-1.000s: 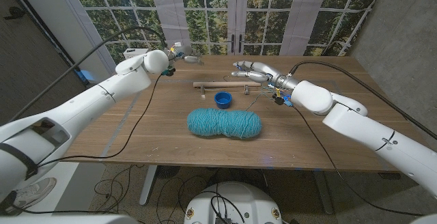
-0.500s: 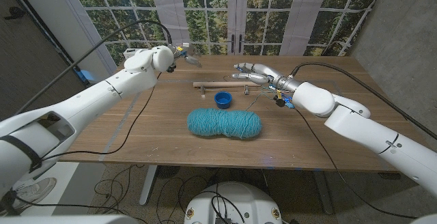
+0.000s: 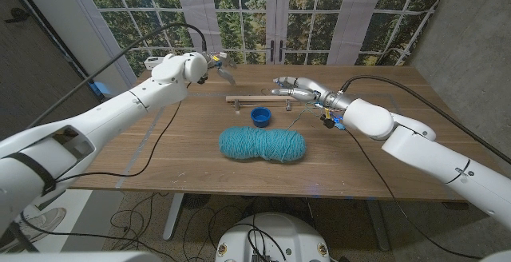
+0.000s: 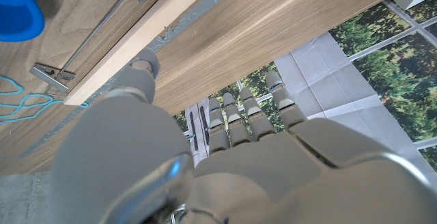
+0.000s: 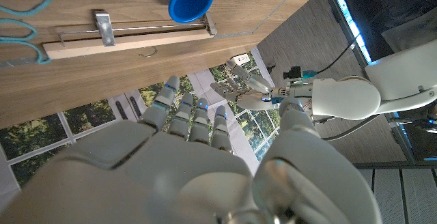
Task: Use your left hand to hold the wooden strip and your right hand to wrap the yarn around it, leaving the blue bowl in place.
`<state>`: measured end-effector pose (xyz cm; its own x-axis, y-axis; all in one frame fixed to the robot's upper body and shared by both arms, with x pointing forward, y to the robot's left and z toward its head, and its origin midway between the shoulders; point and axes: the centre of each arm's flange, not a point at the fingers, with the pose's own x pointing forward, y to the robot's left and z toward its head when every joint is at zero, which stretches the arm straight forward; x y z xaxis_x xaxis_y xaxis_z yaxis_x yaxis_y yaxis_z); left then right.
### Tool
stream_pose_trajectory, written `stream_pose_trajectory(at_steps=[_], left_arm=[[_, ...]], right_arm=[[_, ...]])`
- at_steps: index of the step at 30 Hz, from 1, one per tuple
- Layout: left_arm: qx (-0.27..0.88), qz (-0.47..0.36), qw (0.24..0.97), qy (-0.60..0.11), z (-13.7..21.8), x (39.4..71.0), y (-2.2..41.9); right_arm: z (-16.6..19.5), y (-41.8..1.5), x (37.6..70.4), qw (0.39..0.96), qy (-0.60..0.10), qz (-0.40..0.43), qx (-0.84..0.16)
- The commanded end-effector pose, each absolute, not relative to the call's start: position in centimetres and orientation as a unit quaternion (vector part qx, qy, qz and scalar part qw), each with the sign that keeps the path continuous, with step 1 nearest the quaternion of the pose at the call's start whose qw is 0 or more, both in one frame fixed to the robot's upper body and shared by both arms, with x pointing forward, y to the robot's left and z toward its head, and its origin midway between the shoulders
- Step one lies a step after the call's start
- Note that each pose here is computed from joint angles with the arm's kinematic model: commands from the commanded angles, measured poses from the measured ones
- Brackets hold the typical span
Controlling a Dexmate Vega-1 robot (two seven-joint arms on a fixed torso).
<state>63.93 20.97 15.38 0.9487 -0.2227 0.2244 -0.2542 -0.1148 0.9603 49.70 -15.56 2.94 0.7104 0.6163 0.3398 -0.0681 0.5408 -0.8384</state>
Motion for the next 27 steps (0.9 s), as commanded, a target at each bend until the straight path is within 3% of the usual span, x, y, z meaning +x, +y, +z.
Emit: stream_pose_trajectory(at_steps=[1,5,27], left_arm=[[0.757,-0.01,0.64,-0.132,14.9,66.0,19.9],[0.738,-0.044,0.662,-0.122,14.9,67.0,19.9],[0.749,-0.024,0.652,-0.116,12.5,68.6,17.7]], right_arm=[[2.2,-15.8,49.1,0.822,-0.316,0.208,-0.426],[2.0,-16.0,48.9,0.824,-0.311,0.204,-0.427],[0.5,-16.9,47.9,0.835,-0.303,0.204,-0.413]])
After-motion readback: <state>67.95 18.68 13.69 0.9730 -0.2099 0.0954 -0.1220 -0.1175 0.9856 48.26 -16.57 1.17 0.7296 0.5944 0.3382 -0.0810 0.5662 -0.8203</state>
